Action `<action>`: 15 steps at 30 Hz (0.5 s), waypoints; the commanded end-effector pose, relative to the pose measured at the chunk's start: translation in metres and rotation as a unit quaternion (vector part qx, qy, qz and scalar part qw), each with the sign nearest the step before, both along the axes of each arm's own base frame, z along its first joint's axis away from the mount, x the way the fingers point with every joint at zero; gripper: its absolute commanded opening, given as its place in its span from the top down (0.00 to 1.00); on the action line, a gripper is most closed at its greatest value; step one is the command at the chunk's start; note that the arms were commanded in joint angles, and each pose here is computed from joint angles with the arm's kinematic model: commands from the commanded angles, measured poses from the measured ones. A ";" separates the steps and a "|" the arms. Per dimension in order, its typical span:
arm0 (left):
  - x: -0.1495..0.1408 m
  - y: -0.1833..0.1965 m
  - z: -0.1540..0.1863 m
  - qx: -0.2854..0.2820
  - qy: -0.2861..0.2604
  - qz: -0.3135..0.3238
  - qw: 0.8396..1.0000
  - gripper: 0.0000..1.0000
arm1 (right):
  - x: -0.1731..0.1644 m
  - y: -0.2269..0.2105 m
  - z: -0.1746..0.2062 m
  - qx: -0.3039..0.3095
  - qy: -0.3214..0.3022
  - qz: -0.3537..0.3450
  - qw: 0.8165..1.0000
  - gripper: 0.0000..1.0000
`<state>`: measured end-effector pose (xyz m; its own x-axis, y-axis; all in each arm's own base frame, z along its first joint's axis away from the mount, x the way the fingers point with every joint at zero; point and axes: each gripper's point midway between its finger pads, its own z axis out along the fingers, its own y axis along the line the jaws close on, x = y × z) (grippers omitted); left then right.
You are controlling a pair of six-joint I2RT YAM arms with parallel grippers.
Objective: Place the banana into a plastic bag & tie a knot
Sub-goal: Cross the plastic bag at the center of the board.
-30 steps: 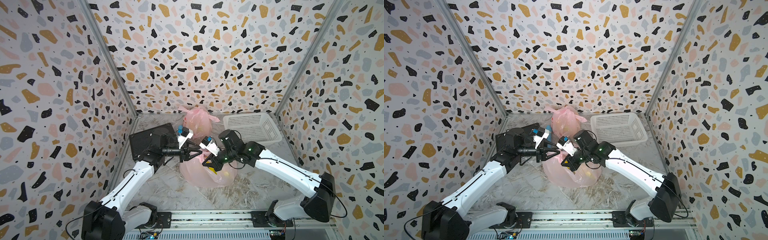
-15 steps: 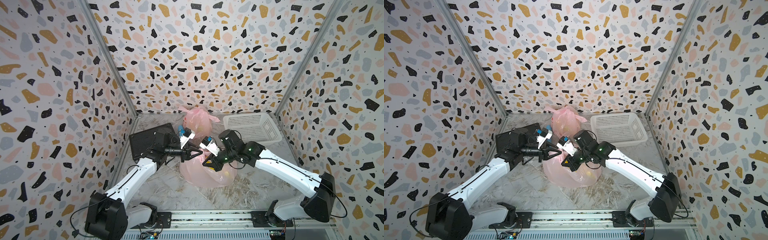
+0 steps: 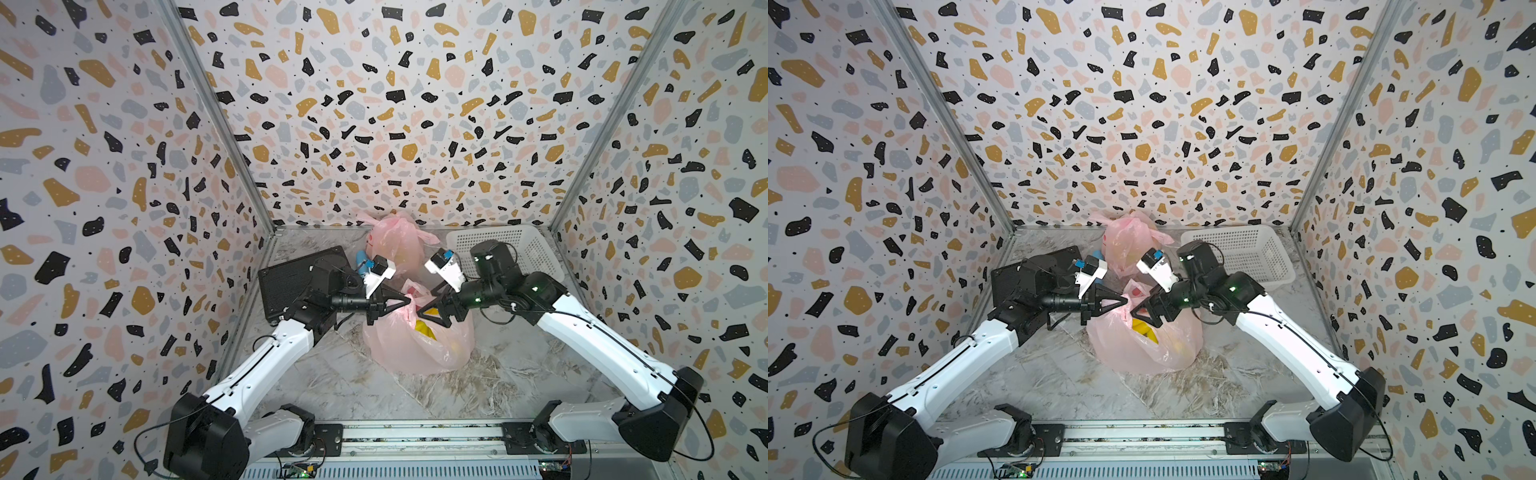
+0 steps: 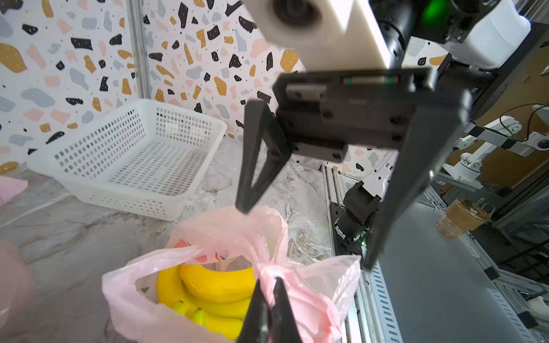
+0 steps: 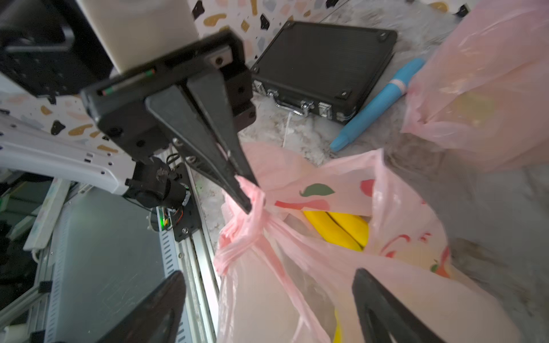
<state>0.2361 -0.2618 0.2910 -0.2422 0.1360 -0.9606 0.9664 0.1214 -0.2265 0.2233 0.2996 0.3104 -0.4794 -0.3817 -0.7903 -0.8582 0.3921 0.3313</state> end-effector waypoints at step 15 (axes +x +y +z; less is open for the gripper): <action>-0.003 -0.009 0.015 -0.015 -0.053 -0.067 0.996 1.00 | -0.006 0.026 0.015 0.080 -0.053 0.226 0.969 0.00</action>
